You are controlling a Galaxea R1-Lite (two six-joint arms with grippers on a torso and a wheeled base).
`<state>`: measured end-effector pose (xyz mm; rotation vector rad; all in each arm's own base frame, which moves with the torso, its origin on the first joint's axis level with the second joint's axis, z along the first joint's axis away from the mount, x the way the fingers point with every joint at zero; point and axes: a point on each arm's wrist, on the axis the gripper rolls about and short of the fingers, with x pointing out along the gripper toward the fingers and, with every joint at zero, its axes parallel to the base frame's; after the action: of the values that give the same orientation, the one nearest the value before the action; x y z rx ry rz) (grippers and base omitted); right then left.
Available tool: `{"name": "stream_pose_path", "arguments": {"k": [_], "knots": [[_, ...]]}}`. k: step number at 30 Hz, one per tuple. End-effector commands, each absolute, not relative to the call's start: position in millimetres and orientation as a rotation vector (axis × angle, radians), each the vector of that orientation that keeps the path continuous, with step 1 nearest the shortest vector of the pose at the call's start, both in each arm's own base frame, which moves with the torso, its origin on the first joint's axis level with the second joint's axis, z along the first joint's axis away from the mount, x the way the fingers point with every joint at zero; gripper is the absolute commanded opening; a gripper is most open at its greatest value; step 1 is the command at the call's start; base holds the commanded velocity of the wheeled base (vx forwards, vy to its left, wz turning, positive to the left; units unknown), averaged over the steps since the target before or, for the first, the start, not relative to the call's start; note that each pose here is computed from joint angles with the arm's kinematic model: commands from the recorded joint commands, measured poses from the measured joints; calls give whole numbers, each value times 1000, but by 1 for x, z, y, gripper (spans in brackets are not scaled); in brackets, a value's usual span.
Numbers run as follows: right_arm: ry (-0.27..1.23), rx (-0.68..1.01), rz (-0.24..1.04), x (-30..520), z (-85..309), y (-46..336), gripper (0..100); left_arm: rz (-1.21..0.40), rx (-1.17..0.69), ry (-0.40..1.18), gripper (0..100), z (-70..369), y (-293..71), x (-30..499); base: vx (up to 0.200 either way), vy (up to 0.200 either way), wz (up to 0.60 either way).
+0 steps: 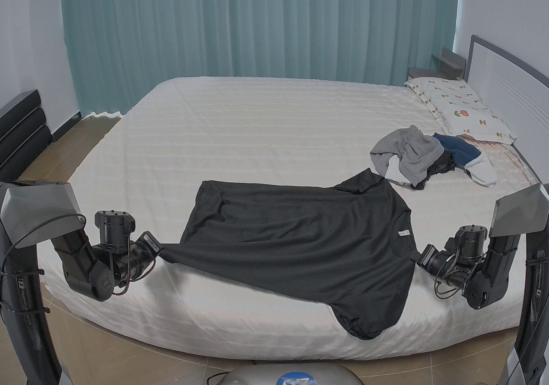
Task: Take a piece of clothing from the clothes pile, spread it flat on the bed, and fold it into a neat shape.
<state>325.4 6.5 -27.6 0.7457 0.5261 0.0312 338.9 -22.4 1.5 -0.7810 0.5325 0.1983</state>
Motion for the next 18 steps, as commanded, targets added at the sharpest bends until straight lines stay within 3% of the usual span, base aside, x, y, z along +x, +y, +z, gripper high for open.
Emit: {"name": "stream_pose_path", "arguments": {"k": [1, 18], "knots": [[411, 740, 51, 337, 4, 1, 0, 190, -791, 472, 0, 7, -19, 342, 0, 0, 0], [398, 731, 96, 393, -6, 15, 0, 205, -802, 428, 0, 8, -9, 345, 0, 0, 0]]}}
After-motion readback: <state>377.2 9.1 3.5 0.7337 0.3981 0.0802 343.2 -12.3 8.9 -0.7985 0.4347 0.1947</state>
